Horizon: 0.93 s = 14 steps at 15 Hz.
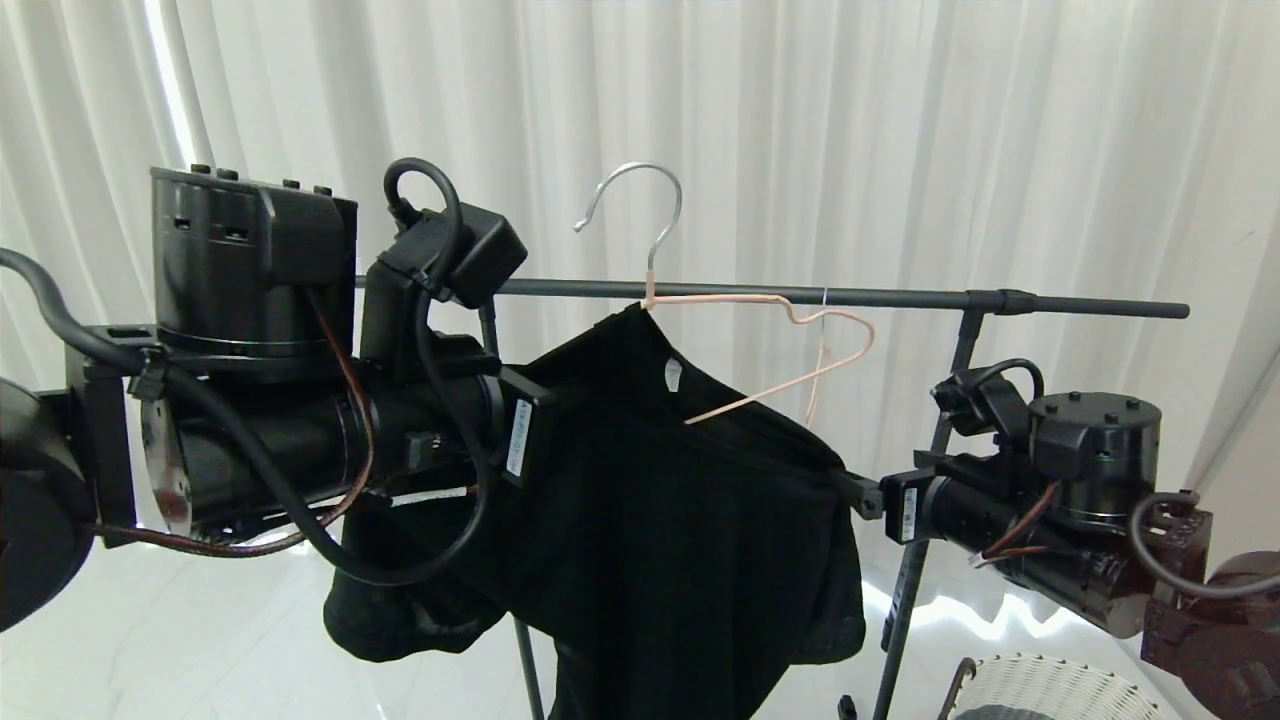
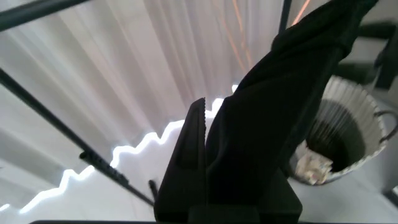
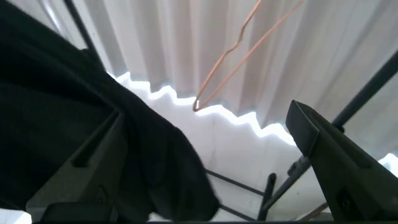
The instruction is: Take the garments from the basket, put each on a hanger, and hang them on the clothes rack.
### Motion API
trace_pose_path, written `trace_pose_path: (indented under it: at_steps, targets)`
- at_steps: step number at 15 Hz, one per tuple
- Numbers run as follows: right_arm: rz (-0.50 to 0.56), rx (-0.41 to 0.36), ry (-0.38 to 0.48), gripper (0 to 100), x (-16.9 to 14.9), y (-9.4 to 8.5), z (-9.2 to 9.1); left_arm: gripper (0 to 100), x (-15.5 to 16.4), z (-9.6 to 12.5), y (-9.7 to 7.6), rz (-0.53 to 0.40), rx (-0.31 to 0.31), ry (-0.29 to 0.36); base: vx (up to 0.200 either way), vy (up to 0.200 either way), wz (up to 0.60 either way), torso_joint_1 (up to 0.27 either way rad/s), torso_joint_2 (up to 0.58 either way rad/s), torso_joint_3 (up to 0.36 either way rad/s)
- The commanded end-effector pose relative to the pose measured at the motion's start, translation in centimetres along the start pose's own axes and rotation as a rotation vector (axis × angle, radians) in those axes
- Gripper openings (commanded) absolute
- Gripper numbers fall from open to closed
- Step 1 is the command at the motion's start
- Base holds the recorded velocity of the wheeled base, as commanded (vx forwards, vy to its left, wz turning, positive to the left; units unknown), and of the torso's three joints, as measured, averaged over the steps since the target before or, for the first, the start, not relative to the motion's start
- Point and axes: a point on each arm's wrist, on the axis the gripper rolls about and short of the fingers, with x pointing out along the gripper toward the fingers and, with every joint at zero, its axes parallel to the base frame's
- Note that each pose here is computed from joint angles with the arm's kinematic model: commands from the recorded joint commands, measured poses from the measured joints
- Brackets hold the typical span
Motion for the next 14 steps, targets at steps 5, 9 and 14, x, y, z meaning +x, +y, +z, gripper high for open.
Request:
trace_pose_path:
  at_steps: [5,9,14]
  targets:
    - [-0.066,0.006,-0.027,100,-0.1,-2.0,0.8,0,-2.7,-4.7,-0.5,-0.064,0.051,0.051,0.000,0.000,0.00,0.000,0.00,0.000]
    - [-0.042,0.013,-0.047,100,-0.6,-2.1,1.4,0,-3.6,-6.4,-0.8,-0.104,0.052,0.081,0.000,0.000,0.00,0.000,0.00,0.000]
    - [0.015,0.013,-0.087,100,-1.8,-1.9,2.5,0,-3.1,-8.7,-0.7,-0.087,0.096,0.175,0.000,0.000,0.00,0.000,0.00,0.000]
